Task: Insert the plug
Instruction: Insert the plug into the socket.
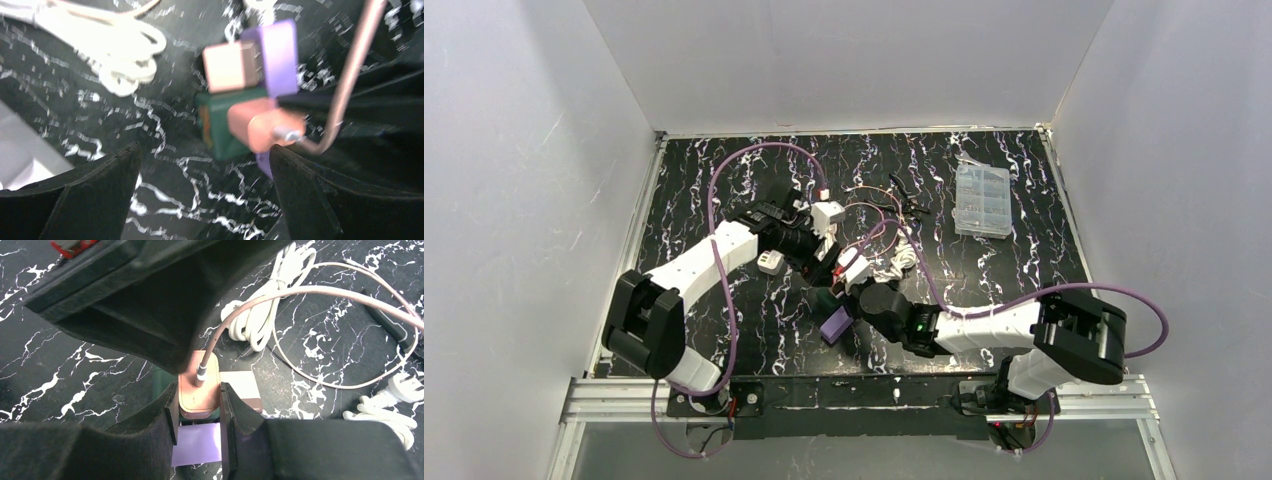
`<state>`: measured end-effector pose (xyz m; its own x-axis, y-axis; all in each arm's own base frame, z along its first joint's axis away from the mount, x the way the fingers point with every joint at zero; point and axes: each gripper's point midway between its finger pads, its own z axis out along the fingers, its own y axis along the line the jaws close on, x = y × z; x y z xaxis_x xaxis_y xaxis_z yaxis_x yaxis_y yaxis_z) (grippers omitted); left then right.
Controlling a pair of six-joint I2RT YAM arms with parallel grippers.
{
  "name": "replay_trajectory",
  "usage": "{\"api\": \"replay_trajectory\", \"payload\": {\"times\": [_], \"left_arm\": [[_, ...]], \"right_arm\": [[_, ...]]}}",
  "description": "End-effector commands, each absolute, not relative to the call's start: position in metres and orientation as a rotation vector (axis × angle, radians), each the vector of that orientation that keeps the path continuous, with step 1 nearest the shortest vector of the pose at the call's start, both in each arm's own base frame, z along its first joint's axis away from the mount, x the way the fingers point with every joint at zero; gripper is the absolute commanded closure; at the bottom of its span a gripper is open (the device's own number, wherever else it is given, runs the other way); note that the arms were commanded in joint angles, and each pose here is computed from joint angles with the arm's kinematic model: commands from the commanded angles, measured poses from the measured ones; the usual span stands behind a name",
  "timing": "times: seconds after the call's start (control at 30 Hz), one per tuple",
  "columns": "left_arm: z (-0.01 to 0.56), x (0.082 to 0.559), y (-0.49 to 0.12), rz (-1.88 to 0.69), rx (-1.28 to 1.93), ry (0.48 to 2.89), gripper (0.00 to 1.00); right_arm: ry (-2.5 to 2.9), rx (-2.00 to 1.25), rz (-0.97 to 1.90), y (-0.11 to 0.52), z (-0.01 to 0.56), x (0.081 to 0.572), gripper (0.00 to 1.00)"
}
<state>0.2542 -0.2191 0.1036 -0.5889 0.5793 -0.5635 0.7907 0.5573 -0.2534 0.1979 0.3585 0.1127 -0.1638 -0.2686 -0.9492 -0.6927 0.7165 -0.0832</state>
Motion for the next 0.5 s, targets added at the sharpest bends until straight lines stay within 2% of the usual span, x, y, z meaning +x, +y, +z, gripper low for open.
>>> {"api": "replay_trajectory", "payload": {"times": [0.0,0.07,0.17,0.23,0.43,0.47], "left_arm": [[0.096,0.228,-0.185,-0.532,1.14,2.545,0.02],[0.11,0.226,-0.187,-0.563,1.135,2.522,0.02],[0.121,0.224,-0.185,-0.555,1.134,2.495,0.02],[0.124,0.223,-0.181,-0.524,1.137,2.49,0.02],[0.138,0.225,-0.178,-0.503,1.111,2.467,0.02],[0.14,0.225,-0.179,-0.512,1.103,2.466,0.02]], "right_arm": [[1.814,-0.777,0.446,0.339,0.094,0.185,0.86],[1.827,-0.749,0.468,0.333,0.094,0.182,0.58],[1.843,-0.681,0.487,0.317,0.096,0.179,0.35],[1.833,-0.638,0.494,0.305,0.1,0.178,0.04],[1.775,-0.655,0.511,0.299,0.128,0.177,0.02],[1.778,-0.673,0.52,0.299,0.133,0.174,0.05]]}}
